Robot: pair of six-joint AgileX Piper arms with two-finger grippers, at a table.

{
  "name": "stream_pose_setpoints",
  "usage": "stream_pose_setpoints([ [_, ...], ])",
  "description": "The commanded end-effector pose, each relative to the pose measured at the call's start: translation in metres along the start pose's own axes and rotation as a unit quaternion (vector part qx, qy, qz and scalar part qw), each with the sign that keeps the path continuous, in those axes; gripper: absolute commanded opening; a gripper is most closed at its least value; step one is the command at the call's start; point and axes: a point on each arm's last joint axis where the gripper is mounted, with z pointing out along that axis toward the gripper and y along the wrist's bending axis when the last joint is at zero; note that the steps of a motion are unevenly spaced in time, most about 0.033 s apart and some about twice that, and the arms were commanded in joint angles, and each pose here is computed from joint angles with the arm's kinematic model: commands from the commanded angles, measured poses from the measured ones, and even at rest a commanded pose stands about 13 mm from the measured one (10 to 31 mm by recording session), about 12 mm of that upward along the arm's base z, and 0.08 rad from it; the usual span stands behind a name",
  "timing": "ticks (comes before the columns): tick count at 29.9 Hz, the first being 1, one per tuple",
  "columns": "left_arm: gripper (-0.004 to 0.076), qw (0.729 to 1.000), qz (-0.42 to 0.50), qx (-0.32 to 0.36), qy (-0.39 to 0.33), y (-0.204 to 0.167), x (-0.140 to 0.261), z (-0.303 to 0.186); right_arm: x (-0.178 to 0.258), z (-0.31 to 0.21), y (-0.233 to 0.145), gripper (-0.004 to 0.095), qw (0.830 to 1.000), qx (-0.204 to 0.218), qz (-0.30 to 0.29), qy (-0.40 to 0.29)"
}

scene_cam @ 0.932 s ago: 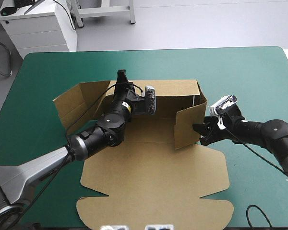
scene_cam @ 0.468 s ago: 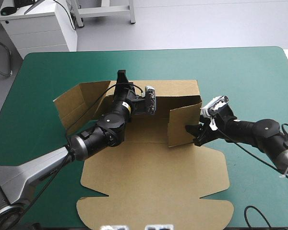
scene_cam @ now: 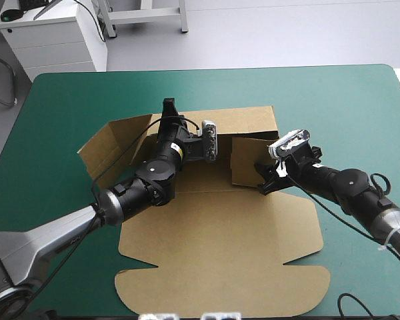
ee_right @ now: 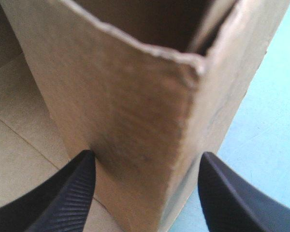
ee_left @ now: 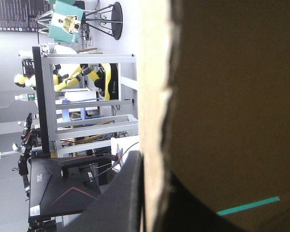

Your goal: Fold the box

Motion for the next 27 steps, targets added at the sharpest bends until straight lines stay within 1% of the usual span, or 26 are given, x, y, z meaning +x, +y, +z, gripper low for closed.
stream_pose_setpoints([
  [1,-0.0008,0.999,-0.016,-0.039,-0.028,0.0244,-0.0031,-0.0179,-0.0128,-0.0073,-0.0009,0.0473,1.0,0.01,0.001,-0.026],
  [7,-0.0008,0.999,-0.016,-0.038,-0.029,0.0242,-0.0033,-0.0179,-0.0121,-0.0073,0.0001,0.0163,1.0,0.004,-0.008,-0.022],
  [11,-0.0008,0.999,-0.016,-0.038,-0.029,0.0242,-0.0033,-0.0179,-0.012,-0.0073,0.0009,-0.0012,1.0,0.0,-0.009,-0.021],
  [20,-0.0008,0.999,-0.016,-0.039,-0.026,0.0244,-0.0028,-0.0179,-0.0117,-0.0073,0.0018,-0.0018,1.0,-0.005,-0.009,-0.02],
  [23,-0.0001,0.999,-0.016,-0.038,-0.029,0.0242,-0.0034,-0.0179,-0.012,-0.0073,0.001,-0.0018,1.0,-0.001,0.001,-0.021],
  [25,0.0039,0.999,-0.015,-0.038,-0.035,0.0241,-0.0044,-0.0179,-0.0121,-0.0073,0.0005,-0.0018,1.0,0.002,0.009,-0.021],
  [27,0.0127,0.998,-0.014,-0.038,-0.039,0.0237,-0.007,-0.0202,-0.0121,-0.0073,0.0004,-0.0018,1.0,0.002,0.01,-0.022],
])
